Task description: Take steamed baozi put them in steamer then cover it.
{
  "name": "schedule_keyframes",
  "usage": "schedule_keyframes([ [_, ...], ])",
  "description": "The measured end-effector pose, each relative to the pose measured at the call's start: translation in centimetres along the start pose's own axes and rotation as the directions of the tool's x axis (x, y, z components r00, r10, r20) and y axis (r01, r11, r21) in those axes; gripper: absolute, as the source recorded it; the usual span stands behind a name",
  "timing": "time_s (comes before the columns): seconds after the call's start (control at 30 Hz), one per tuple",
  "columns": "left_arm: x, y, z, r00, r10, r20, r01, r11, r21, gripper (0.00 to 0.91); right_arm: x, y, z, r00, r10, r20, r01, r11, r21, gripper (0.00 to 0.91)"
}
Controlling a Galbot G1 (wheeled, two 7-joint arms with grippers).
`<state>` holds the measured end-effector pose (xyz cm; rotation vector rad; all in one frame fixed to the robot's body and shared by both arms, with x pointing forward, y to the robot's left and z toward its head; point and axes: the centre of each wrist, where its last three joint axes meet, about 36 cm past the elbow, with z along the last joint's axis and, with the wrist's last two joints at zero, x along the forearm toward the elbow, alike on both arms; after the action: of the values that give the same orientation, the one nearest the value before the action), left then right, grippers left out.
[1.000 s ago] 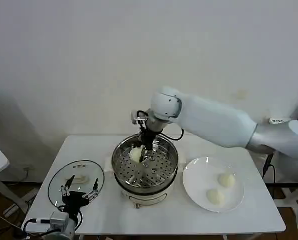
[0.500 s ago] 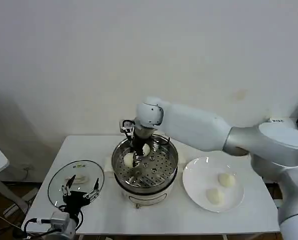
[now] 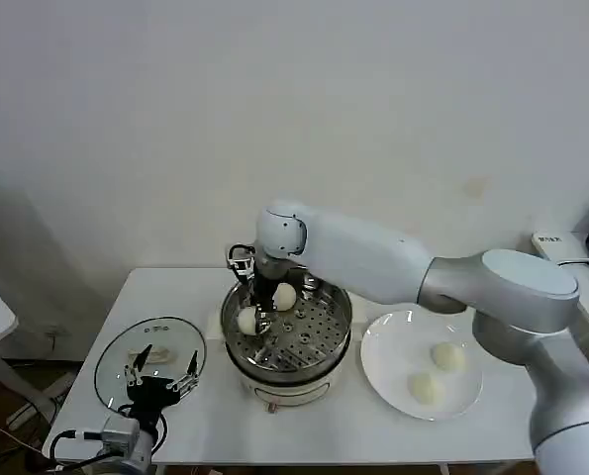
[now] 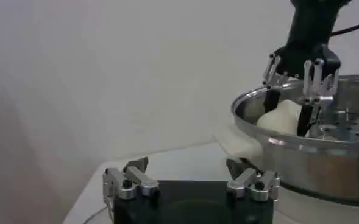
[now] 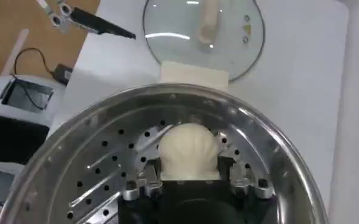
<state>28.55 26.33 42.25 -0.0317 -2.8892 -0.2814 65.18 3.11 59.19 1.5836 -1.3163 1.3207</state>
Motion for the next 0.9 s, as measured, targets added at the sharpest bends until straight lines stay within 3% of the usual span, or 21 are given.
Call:
schedule_keyframes([
  [0.33, -0.1, 0.0, 0.0, 1.000, 0.005, 0.001, -0.005, 1.000, -0.002, 0.907, 0.5, -0.1, 0.0, 1.000, 0.012, 0.015, -0.011, 1.000, -0.011, 0.907],
  [0.53, 0.1, 0.2, -0.2, 1.000, 0.006, 0.004, -0.006, 1.000, -0.005, 0.907, 2.8, 0.4, 1.2, 0.999, 0.025, 0.043, -0.024, 0.999, -0.022, 0.907],
  [0.7, 0.3, 0.2, -0.2, 1.000, 0.011, 0.001, -0.011, 1.000, -0.023, 0.907, 6.2, 1.6, 4.1, 0.997, 0.040, 0.059, -0.039, 0.999, -0.027, 0.907],
  [0.9, 0.6, 0.0, -0.1, 1.000, 0.021, -0.003, -0.021, 0.999, -0.042, 0.907, 11.4, 4.2, 9.8, 0.995, 0.078, 0.060, -0.076, 0.996, -0.037, 0.907],
])
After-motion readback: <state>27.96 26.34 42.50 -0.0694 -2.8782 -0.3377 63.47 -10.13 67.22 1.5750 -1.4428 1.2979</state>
